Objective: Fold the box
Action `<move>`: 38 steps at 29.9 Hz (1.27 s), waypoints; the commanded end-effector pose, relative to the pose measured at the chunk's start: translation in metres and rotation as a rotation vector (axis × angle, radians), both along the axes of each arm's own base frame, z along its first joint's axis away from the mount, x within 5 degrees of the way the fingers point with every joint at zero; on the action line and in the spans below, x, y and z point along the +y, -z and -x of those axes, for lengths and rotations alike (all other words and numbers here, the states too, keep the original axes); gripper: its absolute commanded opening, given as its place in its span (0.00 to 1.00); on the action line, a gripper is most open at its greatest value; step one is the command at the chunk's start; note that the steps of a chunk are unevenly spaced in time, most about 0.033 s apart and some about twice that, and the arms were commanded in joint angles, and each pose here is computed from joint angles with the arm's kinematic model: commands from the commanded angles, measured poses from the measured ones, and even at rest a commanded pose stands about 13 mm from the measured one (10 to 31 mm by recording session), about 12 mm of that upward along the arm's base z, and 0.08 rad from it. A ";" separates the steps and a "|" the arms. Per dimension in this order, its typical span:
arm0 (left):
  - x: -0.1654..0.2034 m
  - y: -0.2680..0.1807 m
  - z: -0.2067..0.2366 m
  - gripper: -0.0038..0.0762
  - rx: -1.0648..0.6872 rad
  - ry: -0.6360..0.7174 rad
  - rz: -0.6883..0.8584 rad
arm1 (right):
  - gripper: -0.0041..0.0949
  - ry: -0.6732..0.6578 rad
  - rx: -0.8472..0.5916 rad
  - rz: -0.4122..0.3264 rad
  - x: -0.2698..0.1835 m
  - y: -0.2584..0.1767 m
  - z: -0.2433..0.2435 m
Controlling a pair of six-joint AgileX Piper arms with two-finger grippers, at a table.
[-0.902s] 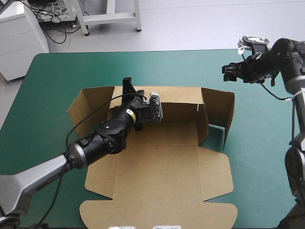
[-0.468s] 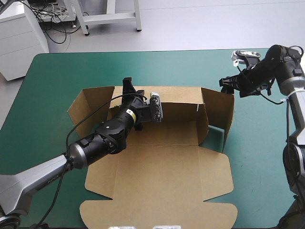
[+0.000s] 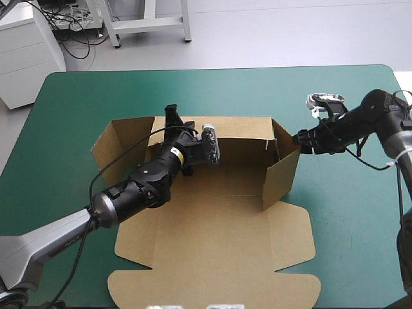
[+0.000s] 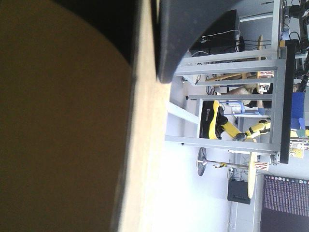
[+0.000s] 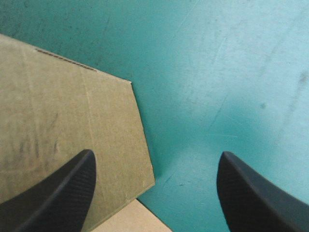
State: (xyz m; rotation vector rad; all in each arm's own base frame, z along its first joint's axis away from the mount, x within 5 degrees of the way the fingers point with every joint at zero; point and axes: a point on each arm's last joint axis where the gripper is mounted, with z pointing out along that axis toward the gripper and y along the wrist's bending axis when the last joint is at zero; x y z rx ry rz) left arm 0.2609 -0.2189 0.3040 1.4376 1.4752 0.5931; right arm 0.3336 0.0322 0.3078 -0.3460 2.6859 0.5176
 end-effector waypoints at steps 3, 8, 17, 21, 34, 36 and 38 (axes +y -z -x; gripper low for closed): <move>0.006 -0.003 0.002 0.01 0.040 -0.085 0.069 | 0.70 -0.041 -0.186 -0.070 0.006 -0.011 0.024; 0.006 -0.003 0.002 0.01 0.040 -0.085 0.069 | 0.70 -0.117 -0.267 -0.117 0.012 -0.001 0.038; 0.006 -0.003 0.002 0.01 0.042 -0.088 0.069 | 0.70 -0.209 -0.244 -0.152 0.017 0.013 0.056; 0.006 -0.003 0.002 0.01 0.042 -0.086 0.070 | 0.70 -0.270 -0.245 -0.189 0.027 0.012 0.059; 0.006 -0.003 0.002 0.01 0.043 -0.087 0.071 | 0.70 -0.359 -0.286 -0.185 0.055 0.010 0.063; 0.006 -0.003 0.002 0.01 0.043 -0.087 0.071 | 0.70 -0.360 -0.310 -0.181 0.055 0.008 0.061; 0.005 -0.003 0.002 0.01 0.043 -0.085 0.072 | 0.70 -0.380 -0.339 -0.184 0.056 0.006 0.060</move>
